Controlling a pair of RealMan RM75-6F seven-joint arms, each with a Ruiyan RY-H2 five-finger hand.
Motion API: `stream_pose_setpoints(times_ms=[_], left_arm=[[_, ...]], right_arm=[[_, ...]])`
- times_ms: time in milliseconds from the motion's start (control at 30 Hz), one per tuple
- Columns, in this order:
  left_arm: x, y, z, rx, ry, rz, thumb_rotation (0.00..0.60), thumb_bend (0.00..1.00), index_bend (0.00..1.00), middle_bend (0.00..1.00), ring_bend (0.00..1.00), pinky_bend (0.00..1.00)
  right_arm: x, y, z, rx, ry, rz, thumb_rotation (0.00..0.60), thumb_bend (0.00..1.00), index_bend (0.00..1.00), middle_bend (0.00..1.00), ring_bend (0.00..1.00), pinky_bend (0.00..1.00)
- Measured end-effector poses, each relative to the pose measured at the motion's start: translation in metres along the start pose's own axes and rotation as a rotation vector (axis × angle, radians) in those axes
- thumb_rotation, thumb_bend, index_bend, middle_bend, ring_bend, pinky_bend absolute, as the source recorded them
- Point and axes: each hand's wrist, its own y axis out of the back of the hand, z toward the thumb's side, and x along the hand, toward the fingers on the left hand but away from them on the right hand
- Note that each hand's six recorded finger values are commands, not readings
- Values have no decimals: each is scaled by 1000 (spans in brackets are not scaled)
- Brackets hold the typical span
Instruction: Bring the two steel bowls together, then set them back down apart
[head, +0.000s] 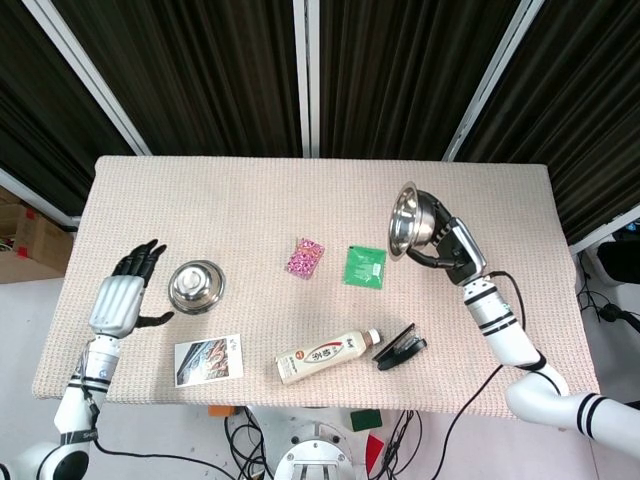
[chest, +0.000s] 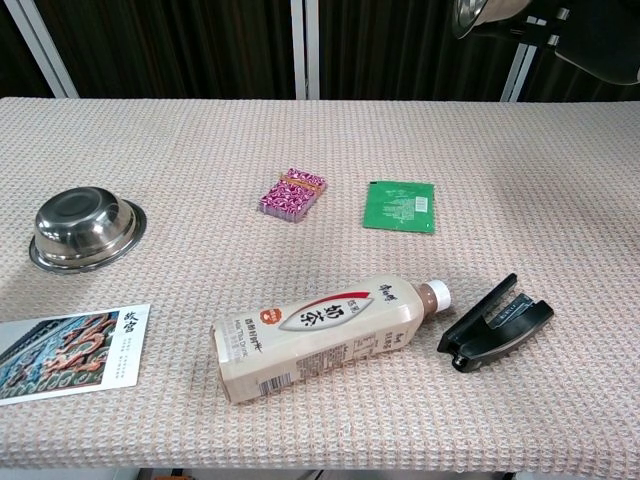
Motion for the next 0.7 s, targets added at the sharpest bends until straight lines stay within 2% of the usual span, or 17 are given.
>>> stream_pose_setpoints(times_ms=[167, 267, 400, 567, 700], left_arm=[[29, -24, -1, -45, -8, -133, 600, 0, 3, 17, 4, 138], [47, -36, -3, -34, -12, -184, 600, 0, 3, 17, 4, 138], [66, -48, 0, -17, -14, -239, 600, 0, 2, 17, 4, 138], [71, -59, 0, -16, -12, -299, 600, 0, 4, 18, 11, 138], [73, -61, -2, -7, -5, -310, 600, 0, 41, 44, 31, 146]], right_arm=[[2, 2, 3, 1, -1, -9, 600, 392, 643, 481, 424, 395], [2, 2, 1, -6, -13, -11, 600, 392, 643, 481, 423, 395], [2, 1, 0, 0, -17, -9, 600, 393, 643, 481, 424, 395], [2, 1, 2, 9, -15, -9, 600, 393, 643, 481, 423, 395], [1, 0, 1, 8, -20, -8, 600, 393, 643, 481, 423, 395]])
